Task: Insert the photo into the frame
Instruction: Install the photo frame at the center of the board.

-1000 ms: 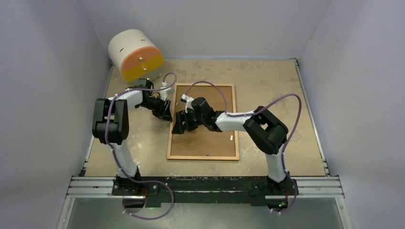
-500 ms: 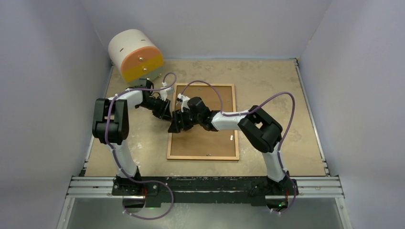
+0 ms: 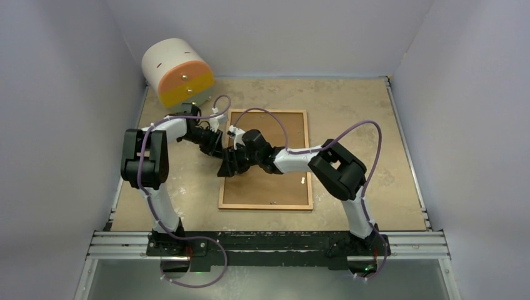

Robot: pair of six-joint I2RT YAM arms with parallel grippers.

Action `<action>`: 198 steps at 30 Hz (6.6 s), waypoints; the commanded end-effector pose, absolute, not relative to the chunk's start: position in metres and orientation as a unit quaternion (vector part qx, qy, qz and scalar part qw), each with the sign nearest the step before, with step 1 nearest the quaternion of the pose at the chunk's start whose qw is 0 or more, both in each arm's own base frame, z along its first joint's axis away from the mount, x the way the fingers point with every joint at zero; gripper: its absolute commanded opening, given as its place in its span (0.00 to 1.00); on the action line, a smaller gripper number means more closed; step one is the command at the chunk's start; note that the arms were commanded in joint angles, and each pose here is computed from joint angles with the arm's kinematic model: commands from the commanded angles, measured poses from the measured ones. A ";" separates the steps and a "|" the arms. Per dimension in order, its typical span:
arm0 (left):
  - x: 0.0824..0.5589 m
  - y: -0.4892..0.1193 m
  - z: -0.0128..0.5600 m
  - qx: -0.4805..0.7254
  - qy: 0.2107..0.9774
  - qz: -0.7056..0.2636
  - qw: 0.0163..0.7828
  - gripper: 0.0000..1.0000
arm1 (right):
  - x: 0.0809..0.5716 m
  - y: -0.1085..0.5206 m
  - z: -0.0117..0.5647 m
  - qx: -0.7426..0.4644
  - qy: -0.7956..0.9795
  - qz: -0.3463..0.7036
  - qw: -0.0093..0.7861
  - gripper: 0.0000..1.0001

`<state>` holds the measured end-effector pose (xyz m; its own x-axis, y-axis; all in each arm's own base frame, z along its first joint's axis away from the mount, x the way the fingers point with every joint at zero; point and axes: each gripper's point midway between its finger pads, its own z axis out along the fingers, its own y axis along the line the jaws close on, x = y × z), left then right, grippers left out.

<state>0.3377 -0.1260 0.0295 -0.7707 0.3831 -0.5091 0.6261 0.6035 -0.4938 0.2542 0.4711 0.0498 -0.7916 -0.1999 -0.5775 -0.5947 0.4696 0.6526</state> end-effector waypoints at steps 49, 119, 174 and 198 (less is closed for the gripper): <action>0.374 -0.122 0.028 0.227 0.871 -0.393 0.187 0.23 | 0.417 0.464 0.068 -0.091 0.837 0.462 0.279 0.66; 0.367 -0.121 0.021 0.251 0.878 -0.367 0.180 0.20 | 0.428 0.457 0.056 -0.069 0.862 0.412 0.289 0.55; 0.367 -0.122 0.021 0.256 0.876 -0.366 0.185 0.20 | 0.420 0.462 0.033 0.048 0.878 0.417 0.229 0.57; 0.368 -0.122 0.023 0.256 0.874 -0.368 0.188 0.20 | 0.412 0.454 0.036 0.071 0.883 0.404 0.228 0.58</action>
